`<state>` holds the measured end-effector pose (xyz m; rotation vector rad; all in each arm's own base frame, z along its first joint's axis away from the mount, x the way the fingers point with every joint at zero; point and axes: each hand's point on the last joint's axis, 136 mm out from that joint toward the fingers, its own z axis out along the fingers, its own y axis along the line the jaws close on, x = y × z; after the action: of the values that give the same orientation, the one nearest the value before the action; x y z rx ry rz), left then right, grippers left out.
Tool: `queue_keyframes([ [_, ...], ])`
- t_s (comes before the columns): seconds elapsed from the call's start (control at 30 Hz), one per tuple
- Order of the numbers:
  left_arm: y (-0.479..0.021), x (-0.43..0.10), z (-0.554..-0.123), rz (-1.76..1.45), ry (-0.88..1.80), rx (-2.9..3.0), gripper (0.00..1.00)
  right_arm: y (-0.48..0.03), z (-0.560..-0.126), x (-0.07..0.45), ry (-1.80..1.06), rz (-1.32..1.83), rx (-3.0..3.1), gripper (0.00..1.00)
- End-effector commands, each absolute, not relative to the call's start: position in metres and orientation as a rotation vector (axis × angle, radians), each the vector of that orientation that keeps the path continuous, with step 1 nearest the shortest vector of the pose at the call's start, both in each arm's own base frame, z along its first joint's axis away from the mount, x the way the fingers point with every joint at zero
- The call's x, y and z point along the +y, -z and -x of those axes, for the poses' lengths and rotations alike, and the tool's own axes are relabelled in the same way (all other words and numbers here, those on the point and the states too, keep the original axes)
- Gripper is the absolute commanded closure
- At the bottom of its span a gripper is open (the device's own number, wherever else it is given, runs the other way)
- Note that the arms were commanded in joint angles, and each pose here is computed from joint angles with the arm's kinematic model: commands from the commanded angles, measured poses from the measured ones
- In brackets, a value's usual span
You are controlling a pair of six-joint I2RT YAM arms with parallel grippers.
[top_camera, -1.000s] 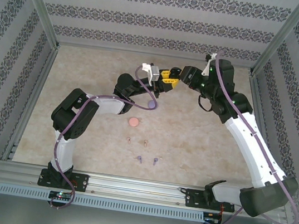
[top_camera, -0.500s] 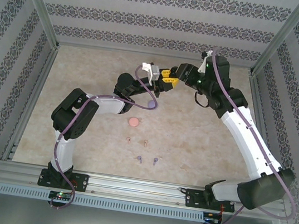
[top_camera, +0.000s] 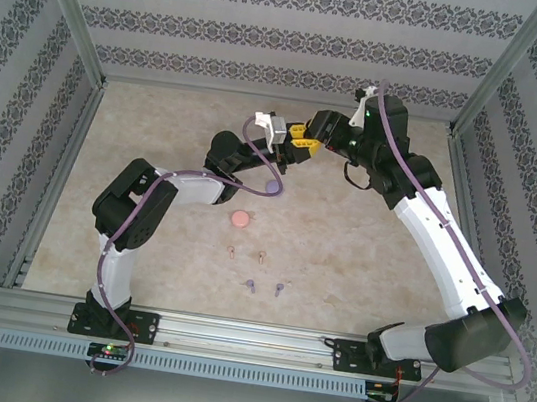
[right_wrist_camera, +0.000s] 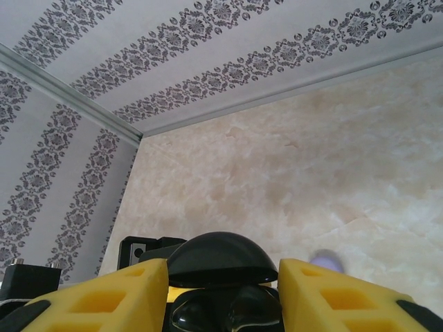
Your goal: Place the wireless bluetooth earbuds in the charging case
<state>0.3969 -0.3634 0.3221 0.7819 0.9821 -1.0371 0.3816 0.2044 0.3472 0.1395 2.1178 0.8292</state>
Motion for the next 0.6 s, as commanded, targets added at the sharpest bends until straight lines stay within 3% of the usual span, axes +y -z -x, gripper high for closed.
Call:
queue_keyframes([
  [0.0,-0.337,-0.366,-0.389,-0.795,1.038,0.9,1.0,-0.376,-0.377,0.213,-0.896,-0.114,2.05,0.54],
  [0.27,-0.337,-0.366,-0.388,-0.796,1.04,0.9,1.0,-0.374,-0.375,0.205,-0.853,-0.125,2.05,0.41],
  [0.57,-0.337,-0.366,-0.387,-0.801,1.042,0.898,1.0,-0.379,-0.37,0.2,-0.833,-0.122,2.033,0.4],
])
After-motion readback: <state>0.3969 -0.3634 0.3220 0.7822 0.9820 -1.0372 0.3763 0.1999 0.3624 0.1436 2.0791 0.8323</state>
